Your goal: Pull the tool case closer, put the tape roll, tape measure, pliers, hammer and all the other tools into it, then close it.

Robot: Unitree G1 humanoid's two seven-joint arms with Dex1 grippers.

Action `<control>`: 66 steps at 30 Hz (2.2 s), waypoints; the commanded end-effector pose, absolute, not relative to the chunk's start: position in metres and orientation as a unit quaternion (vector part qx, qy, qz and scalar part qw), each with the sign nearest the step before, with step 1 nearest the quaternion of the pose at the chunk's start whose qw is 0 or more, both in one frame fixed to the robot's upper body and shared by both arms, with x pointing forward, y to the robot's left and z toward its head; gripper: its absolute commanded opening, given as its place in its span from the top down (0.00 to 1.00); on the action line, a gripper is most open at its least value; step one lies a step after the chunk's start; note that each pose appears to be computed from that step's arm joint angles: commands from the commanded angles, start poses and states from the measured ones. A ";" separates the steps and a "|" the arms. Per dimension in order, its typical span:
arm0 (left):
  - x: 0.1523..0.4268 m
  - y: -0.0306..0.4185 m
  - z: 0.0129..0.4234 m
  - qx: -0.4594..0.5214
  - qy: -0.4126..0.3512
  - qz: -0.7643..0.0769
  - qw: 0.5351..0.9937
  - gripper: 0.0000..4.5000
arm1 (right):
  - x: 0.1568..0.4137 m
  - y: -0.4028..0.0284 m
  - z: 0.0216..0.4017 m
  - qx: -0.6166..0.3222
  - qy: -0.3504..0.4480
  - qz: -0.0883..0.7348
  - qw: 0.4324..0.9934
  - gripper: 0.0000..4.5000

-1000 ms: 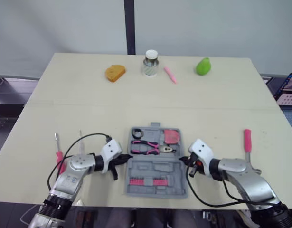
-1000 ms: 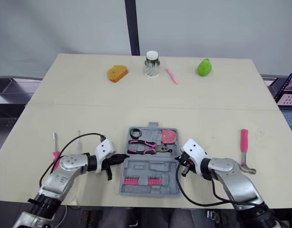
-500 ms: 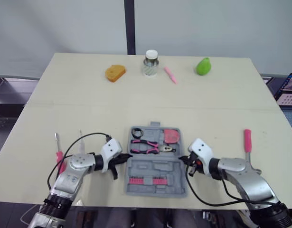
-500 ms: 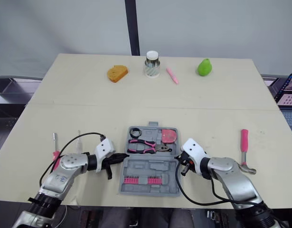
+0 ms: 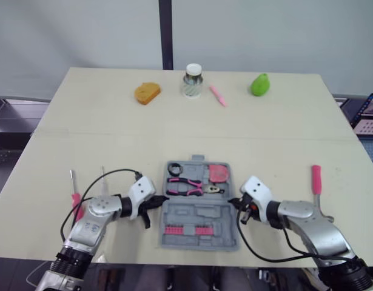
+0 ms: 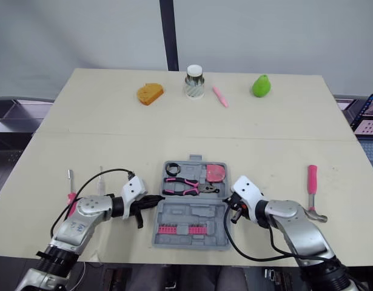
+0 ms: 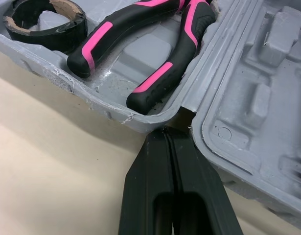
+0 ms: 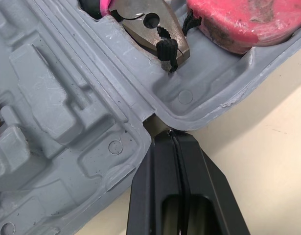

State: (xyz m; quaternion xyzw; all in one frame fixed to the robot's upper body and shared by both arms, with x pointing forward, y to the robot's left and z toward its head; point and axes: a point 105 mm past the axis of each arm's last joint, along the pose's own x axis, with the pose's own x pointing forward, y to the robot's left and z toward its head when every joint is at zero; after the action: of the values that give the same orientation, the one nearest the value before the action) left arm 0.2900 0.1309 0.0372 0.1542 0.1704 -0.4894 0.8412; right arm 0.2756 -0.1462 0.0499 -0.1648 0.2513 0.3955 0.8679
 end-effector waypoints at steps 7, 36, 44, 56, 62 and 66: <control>0.287 0.143 0.037 0.170 0.178 -0.479 0.842 0.99 | 0.269 -0.141 0.057 -0.163 0.230 0.419 0.863 0.99; 0.195 0.222 0.118 0.079 0.082 -0.493 0.863 0.99 | 0.186 -0.188 0.094 -0.154 0.202 0.465 0.848 0.99; 0.175 0.235 0.086 0.075 0.090 -0.437 0.892 0.99 | 0.178 -0.201 0.074 -0.138 0.236 0.435 0.858 0.99; 0.169 0.243 0.074 0.064 0.105 -0.399 0.909 0.24 | 0.183 -0.202 0.073 -0.129 0.238 0.425 0.864 0.26; 0.172 0.238 0.075 0.058 0.099 -0.406 0.906 0.01 | 0.185 -0.202 0.074 -0.129 0.235 0.423 0.865 0.02; 0.175 0.226 0.080 0.055 0.088 -0.417 0.903 0.01 | 0.187 -0.205 0.079 -0.132 0.220 0.417 0.872 0.02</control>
State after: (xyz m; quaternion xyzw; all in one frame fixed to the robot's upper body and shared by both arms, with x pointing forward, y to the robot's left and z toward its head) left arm 0.1732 0.2356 0.0697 0.0554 0.1101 -0.4071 0.9050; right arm 0.1847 -0.2027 0.0715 -0.1298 0.2402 0.4243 0.8634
